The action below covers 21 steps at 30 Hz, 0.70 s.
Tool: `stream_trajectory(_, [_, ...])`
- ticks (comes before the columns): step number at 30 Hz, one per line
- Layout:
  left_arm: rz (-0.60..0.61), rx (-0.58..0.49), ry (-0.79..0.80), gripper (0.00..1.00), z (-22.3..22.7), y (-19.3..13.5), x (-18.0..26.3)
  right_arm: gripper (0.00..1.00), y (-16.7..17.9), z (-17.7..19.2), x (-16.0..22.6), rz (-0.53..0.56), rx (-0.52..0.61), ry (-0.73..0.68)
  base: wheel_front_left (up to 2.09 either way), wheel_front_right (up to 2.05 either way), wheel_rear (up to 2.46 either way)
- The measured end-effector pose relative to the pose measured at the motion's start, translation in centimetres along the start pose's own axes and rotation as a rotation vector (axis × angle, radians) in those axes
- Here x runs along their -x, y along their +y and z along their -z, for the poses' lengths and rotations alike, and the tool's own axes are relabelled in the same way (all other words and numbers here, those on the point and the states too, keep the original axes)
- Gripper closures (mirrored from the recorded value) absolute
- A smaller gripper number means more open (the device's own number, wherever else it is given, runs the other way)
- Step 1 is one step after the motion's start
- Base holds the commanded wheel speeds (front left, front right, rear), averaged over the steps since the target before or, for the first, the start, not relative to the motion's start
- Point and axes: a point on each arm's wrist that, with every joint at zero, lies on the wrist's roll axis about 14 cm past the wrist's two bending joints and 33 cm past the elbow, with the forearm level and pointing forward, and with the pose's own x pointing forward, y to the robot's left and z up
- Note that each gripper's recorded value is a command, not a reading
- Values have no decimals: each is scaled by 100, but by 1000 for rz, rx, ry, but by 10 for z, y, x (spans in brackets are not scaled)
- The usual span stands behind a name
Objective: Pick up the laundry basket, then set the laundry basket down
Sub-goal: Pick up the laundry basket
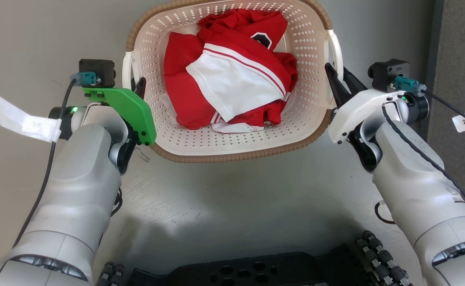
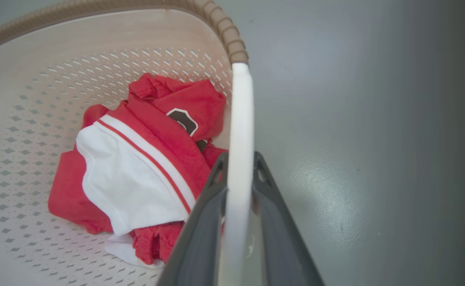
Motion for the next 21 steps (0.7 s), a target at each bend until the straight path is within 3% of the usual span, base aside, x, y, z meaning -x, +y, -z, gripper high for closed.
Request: stream_trajectory(21, [3,3,-10,100,-12,-13,28,100,9,-2,21,8,-11,53,0,0,0])
